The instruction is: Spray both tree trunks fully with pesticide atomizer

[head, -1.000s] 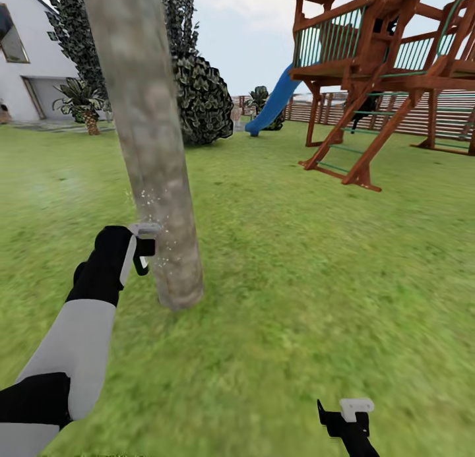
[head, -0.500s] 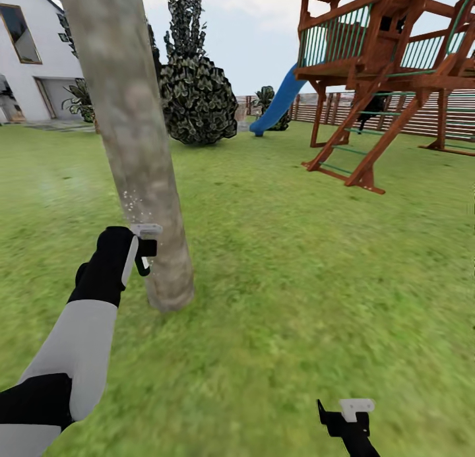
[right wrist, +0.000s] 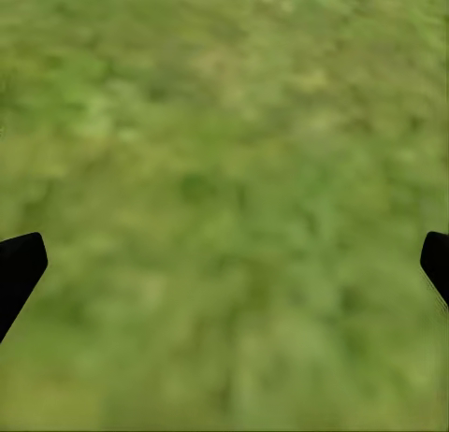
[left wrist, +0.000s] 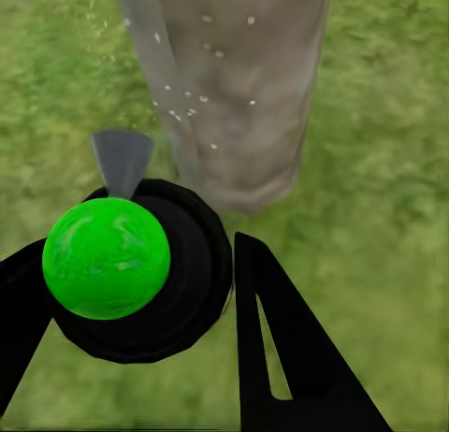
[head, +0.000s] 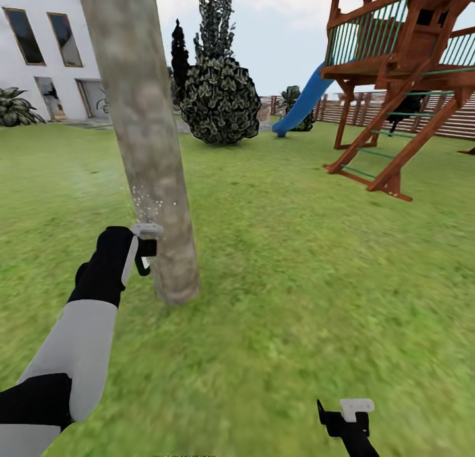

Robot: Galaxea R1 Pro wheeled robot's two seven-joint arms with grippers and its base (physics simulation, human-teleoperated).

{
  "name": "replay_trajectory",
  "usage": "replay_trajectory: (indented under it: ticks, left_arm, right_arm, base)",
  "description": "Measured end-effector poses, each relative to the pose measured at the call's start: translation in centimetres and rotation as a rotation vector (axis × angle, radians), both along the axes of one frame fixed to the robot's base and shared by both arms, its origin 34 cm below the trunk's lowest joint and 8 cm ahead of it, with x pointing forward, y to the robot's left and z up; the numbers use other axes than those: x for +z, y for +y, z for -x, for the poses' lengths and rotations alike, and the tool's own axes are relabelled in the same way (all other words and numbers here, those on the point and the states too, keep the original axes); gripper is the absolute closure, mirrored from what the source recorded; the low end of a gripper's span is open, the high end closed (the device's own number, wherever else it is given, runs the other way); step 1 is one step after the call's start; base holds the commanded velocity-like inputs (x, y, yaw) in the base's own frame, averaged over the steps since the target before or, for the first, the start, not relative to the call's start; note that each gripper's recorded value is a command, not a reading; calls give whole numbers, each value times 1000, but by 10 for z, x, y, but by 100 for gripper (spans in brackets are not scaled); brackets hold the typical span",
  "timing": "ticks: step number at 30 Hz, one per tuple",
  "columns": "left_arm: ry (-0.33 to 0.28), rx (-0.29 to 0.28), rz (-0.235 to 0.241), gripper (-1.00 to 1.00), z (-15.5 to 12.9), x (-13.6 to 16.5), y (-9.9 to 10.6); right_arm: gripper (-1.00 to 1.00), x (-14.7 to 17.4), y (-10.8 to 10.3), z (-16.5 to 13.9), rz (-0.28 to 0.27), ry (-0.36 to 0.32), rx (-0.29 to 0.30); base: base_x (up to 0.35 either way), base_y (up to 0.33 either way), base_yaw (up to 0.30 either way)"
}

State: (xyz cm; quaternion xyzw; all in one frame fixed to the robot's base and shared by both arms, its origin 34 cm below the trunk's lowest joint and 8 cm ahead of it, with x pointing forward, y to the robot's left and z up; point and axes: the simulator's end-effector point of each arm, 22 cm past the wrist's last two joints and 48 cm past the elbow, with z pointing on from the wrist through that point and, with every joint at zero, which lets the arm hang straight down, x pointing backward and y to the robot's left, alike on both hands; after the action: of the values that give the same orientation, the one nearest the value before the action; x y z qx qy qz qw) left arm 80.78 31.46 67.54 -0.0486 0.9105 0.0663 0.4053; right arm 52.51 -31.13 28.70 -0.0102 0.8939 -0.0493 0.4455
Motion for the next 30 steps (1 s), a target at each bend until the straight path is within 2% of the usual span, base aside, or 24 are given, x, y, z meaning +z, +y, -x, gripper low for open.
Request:
replay_trajectory:
  ticks: [15, 23, 30]
  left_arm:
    - [0, 2, -2, 100, 0, 0, 1]
    - [0, 13, -1, 100, 1, 0, 7]
    - [-3, 11, 7, 100, 0, 1, 4]
  right_arm:
    - [-100, 0, 0, 0, 0, 0, 0]
    - [-100, 0, 0, 0, 0, -1, 0]
    - [-100, 0, 0, 0, 0, 0, 1]
  base:
    - [14, -273, 34]
    - [215, -212, 251]
    - [234, -192, 231]
